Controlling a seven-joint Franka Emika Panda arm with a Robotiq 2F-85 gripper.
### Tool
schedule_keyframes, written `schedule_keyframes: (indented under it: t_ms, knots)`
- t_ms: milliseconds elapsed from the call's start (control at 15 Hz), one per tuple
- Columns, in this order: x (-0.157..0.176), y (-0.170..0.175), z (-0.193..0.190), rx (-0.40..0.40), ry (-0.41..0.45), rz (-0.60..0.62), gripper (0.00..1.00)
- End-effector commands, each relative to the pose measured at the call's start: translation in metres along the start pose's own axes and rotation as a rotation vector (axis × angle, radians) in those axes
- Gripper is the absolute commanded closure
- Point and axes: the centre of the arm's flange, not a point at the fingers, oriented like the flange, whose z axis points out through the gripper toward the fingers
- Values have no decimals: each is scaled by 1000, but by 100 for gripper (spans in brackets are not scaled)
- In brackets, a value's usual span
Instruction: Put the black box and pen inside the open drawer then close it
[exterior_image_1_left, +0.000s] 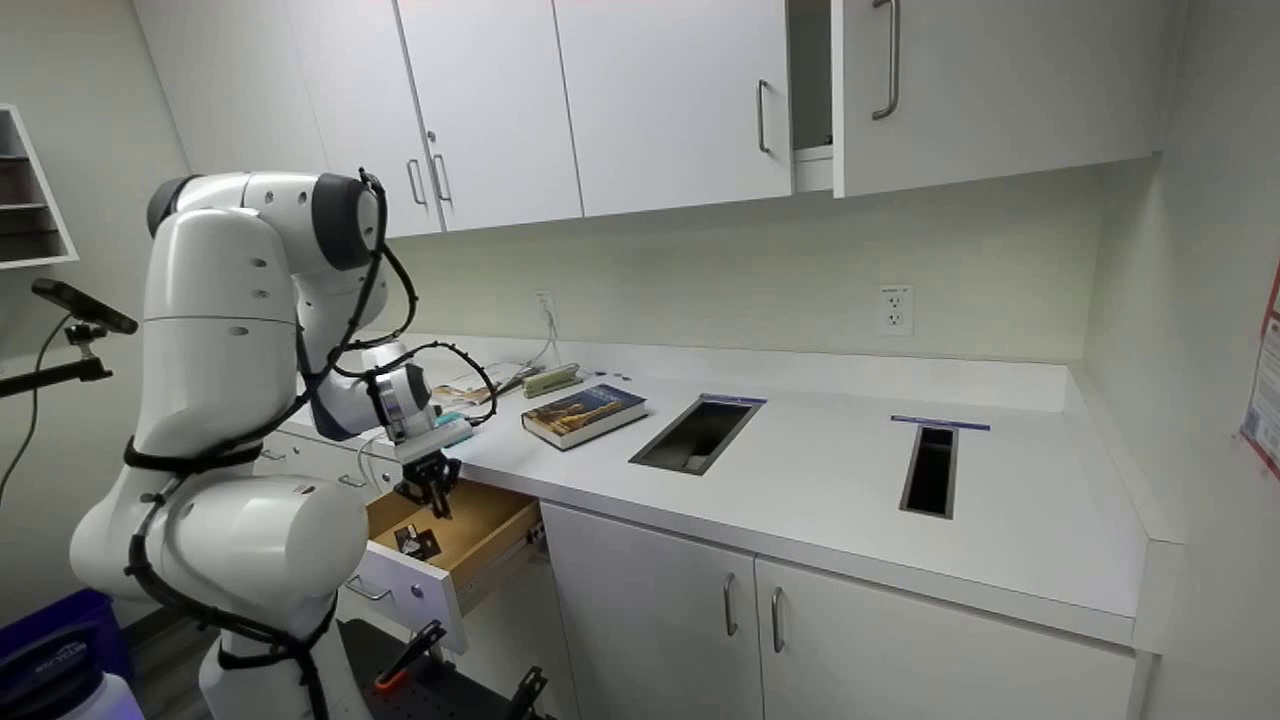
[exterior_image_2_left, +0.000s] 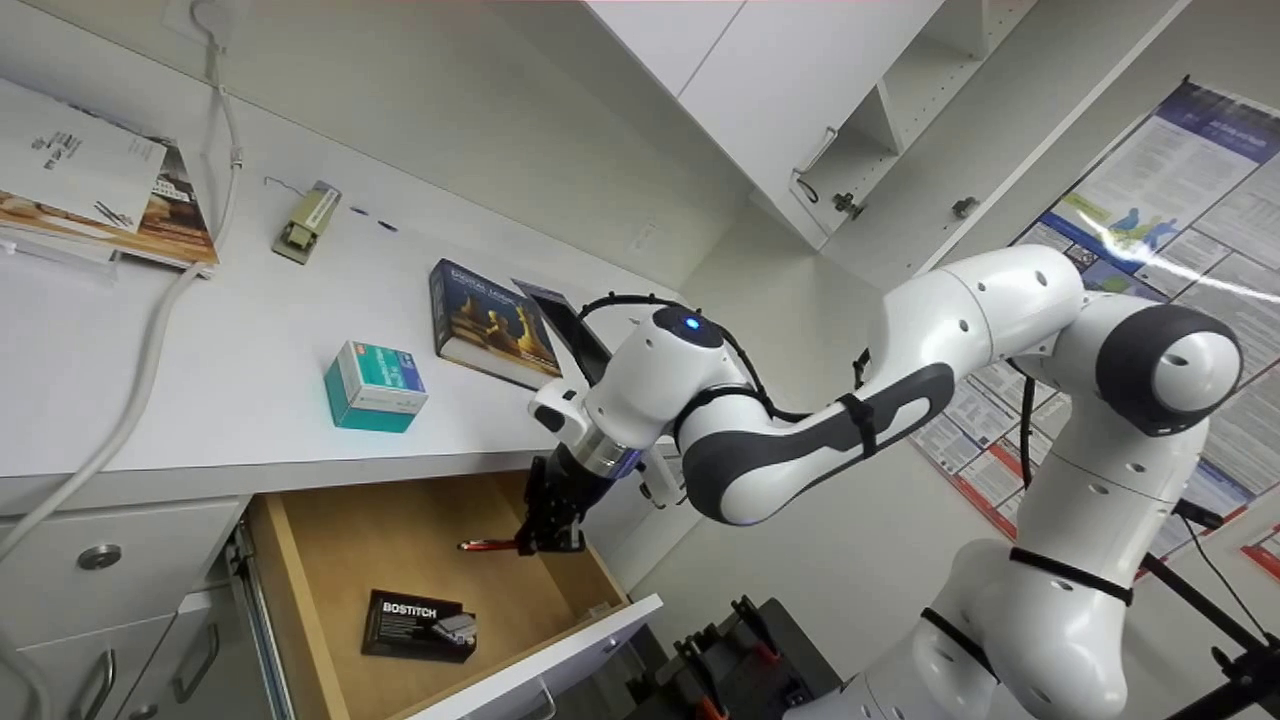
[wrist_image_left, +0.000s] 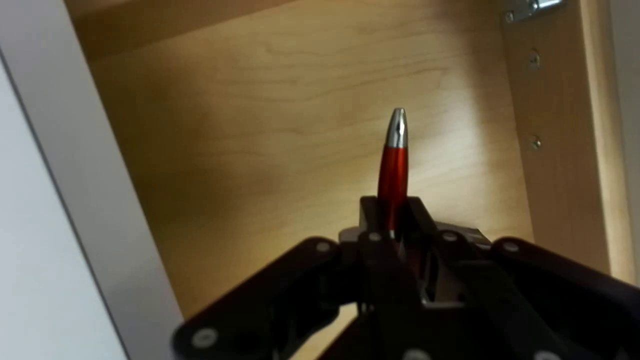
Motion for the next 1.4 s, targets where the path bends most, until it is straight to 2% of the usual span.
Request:
schedule_keyframes:
  t_ms: [0, 267, 467, 533, 600, 800, 1133, 1333]
  knots:
    - [-4, 8, 35, -37, -22, 113, 96]
    - [4, 15, 63, -23, -38, 134, 96]
    - [10, 15, 68, -23, -51, 141, 96]
    - [12, 14, 66, -29, -51, 143, 60]
    - [13, 13, 60, -41, -50, 138, 59]
    - [15, 9, 38, -88, -34, 98, 37]
    - [15, -1, -21, -134, 18, -148, 1]
    - [15, -1, -60, -137, 73, -325, 0]
